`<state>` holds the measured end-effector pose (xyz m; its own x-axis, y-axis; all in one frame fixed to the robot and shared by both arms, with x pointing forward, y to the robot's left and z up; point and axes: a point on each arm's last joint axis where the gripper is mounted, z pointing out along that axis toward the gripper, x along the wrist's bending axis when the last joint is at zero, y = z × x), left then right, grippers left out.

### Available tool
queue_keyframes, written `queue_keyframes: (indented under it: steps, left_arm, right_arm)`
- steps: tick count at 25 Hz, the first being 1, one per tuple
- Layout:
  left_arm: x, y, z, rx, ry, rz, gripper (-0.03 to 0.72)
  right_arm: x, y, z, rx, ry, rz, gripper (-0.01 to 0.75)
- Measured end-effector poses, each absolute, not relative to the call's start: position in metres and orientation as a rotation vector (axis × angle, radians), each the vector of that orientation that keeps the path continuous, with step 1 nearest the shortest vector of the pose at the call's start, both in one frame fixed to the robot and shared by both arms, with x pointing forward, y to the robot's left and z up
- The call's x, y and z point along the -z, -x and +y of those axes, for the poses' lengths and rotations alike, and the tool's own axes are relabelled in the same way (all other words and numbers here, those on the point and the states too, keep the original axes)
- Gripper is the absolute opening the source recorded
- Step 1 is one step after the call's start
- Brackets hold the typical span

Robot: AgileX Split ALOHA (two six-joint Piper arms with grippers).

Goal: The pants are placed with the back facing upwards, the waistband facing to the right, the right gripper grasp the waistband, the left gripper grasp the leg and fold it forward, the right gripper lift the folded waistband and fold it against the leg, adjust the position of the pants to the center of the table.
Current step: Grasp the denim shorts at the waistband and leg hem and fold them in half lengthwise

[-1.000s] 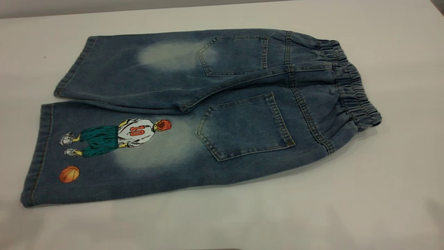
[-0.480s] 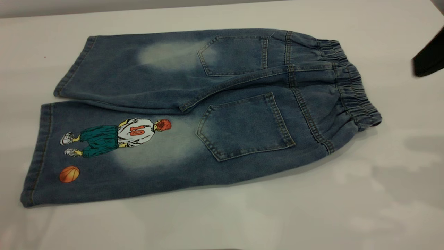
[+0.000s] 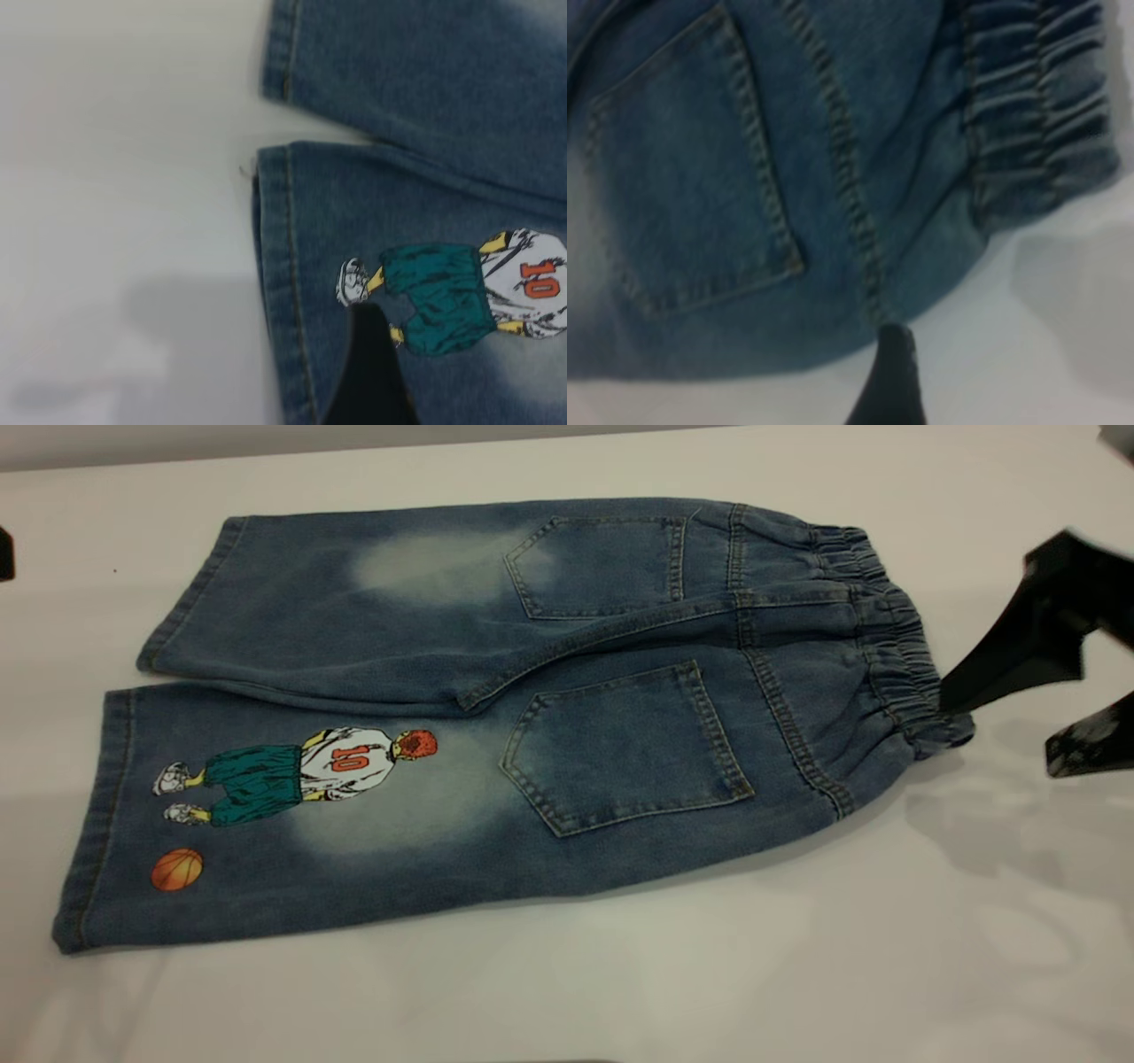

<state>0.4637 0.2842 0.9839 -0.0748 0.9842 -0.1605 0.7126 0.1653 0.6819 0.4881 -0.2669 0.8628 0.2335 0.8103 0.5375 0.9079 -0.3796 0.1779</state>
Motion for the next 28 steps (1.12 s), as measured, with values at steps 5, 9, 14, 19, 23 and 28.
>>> queue_keyframes:
  steps: [5,9,14,19,23,28]
  left_arm:
    - [-0.985,-0.465,0.284,-0.594,-1.597,1.840,0.485]
    - [-0.985,-0.465,0.284,-0.596,-1.596,1.839,0.485]
    - [-0.985,-0.465,0.284,-0.596,-1.596,1.838,0.485]
    - [-0.985,-0.465,0.284,-0.595,-1.597,1.839,0.485]
    - [-0.985,-0.465,0.284,-0.594,-1.598,1.840,0.485]
    - [-0.985,-0.465,0.284,-0.592,-1.591,1.844,0.485]
  right_arm:
    - [-0.835,-0.498,-0.269,0.833,2.354,-1.615,0.559]
    - [-0.821,-0.510,-0.269,0.813,2.349,-1.620,0.559]
    - [-0.818,-0.526,-0.268,0.867,2.323,-1.630,0.555]
    - [-0.819,-0.534,-0.268,0.892,2.324,-1.637,0.555]
    - [-0.819,-0.534,-0.268,0.895,2.323,-1.618,0.555]
    - [-0.820,-0.534,-0.266,0.910,2.310,-1.601,0.541]
